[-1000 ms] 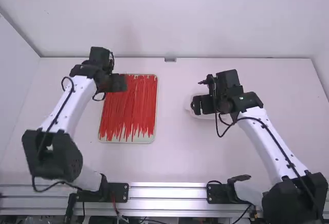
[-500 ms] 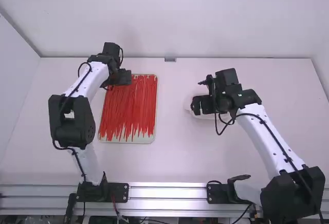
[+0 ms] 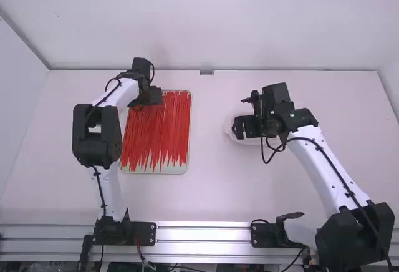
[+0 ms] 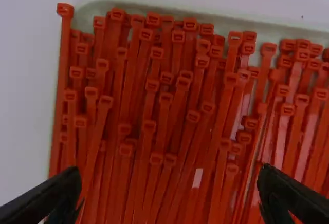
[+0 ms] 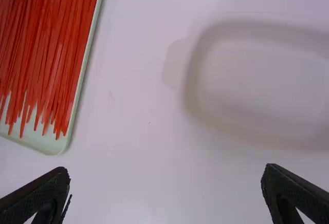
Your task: Fasten the cable tie
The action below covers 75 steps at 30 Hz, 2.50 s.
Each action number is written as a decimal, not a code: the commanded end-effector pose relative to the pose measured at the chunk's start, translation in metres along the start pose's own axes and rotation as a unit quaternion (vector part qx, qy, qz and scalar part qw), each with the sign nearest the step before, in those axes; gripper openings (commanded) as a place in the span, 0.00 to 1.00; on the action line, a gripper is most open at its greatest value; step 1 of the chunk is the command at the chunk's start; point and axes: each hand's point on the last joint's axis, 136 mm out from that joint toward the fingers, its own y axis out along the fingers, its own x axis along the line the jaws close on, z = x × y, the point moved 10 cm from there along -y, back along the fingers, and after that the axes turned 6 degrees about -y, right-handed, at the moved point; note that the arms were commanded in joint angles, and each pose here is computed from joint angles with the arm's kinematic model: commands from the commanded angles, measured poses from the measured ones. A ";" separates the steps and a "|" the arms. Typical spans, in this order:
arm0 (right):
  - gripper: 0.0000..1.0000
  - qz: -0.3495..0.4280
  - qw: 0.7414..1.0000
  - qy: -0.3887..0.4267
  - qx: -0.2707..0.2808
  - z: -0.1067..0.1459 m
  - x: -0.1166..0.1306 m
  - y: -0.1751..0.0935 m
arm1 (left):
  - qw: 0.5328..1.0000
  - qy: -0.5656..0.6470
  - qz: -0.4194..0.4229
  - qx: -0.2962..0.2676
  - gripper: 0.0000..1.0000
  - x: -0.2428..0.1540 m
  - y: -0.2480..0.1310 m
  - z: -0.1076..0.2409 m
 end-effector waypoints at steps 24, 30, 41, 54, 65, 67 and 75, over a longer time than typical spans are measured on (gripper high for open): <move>1.00 0.000 1.000 0.007 -0.015 -0.009 -0.001 -0.007 | 0.999 -0.015 -0.037 -0.032 0.42 0.011 0.033 -0.011; 1.00 0.000 1.000 0.007 -0.017 -0.010 -0.001 -0.007 | 0.999 -0.016 -0.029 -0.024 0.36 0.012 0.040 -0.009; 1.00 0.000 1.000 0.007 -0.016 -0.010 -0.001 -0.007 | 0.999 -0.017 -0.028 -0.026 0.34 0.014 0.050 0.001; 1.00 0.000 1.000 0.007 -0.016 -0.010 -0.001 -0.007 | 0.999 -0.017 -0.029 -0.024 0.22 0.015 0.054 0.006; 1.00 0.000 1.000 0.007 -0.016 -0.010 -0.001 -0.007 | 0.999 -0.017 -0.030 -0.020 0.11 0.015 0.054 0.007; 1.00 0.000 1.000 0.007 -0.015 -0.010 -0.001 -0.007 | 0.999 -0.017 -0.030 -0.019 0.08 0.015 0.054 0.007; 1.00 0.000 1.000 0.007 -0.015 -0.009 -0.001 -0.007 | 0.999 -0.030 -0.028 -0.019 0.02 0.015 0.054 0.007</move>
